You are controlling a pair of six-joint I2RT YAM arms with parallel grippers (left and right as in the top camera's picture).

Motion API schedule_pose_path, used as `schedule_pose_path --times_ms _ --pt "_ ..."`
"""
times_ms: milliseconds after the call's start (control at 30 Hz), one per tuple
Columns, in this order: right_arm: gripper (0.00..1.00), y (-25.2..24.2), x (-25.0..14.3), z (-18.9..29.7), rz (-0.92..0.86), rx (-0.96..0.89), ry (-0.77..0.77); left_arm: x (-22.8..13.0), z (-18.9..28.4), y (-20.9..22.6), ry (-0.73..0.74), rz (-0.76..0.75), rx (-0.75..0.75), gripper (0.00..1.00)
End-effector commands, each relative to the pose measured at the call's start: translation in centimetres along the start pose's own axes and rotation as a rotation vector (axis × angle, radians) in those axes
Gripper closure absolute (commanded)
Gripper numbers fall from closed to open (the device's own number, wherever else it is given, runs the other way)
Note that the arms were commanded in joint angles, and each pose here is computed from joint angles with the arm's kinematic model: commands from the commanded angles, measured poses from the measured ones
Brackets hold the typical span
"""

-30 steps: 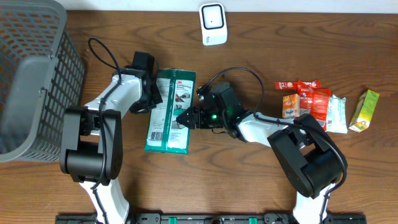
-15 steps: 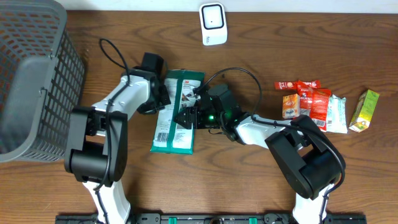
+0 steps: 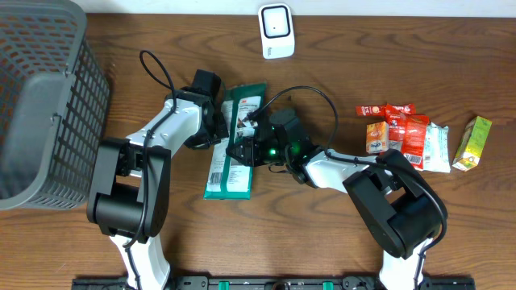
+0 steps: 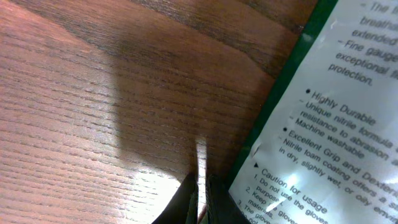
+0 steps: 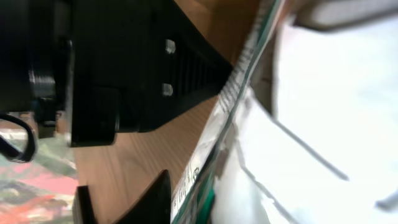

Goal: Scan the item barcode
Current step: 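Release the left gripper and hold the packet with the right, then lift the glove packet up to the scanner with the right gripper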

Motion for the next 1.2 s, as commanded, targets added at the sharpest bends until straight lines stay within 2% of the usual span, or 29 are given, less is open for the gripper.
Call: schedule_pose_path --times_ms 0,100,167,400,467,500,633,767,867,1000,1100,1167 --pt "0.78 0.1 -0.4 0.1 0.054 -0.002 0.021 -2.7 -3.4 1.2 0.133 0.01 0.052 0.91" --pt "0.85 -0.3 -0.7 0.2 0.03 -0.018 0.04 -2.5 -3.4 1.5 0.119 0.011 0.069 0.91" --pt "0.99 -0.5 -0.8 0.3 0.022 -0.025 0.046 -2.3 -3.3 1.4 0.112 0.011 0.068 0.91" --pt "0.99 -0.4 -0.2 0.8 0.126 -0.027 0.036 0.4 1.0 0.8 0.001 0.003 -0.008 0.87" --pt "0.99 -0.3 0.1 1.5 0.146 -0.04 0.04 1.3 3.3 1.1 -0.053 0.022 -0.042 0.86" --pt "0.99 -0.3 0.5 2.5 0.174 -0.062 0.046 2.0 6.2 1.6 -0.117 0.044 -0.079 0.85" --pt "0.99 -0.2 1.3 5.2 0.22 -0.194 0.065 2.3 12.7 2.9 -0.259 0.072 -0.156 0.83" --pt "0.99 0.1 1.7 7.4 0.287 -0.331 0.072 1.9 18.8 4.7 -0.446 0.092 -0.166 0.66" --pt "0.99 0.9 1.7 8.5 0.295 -0.344 0.08 1.2 22.6 6.3 -0.572 0.128 -0.172 0.57" --pt "0.99 2.2 1.5 9.6 0.284 -0.316 0.088 0.4 26.0 8.5 -0.672 0.185 -0.202 0.56" --pt "0.99 2.9 1.9 10.3 0.394 -0.309 0.082 0.1 27.5 10.1 -0.723 0.232 -0.204 0.55" --pt "0.99 3.5 2.6 11.4 0.485 -0.315 0.088 0.2 28.1 11.5 -0.748 0.277 -0.19 0.5"
Point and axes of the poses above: each gripper's point midway between its finger pads, its own z axis back along the fingers, its own y axis along the line the jaws close on, x = y × z, the point moved 7 cm from there along z, back along the fingers, and after that the axes turned 7 degrees about z, right-handed, at the moved point
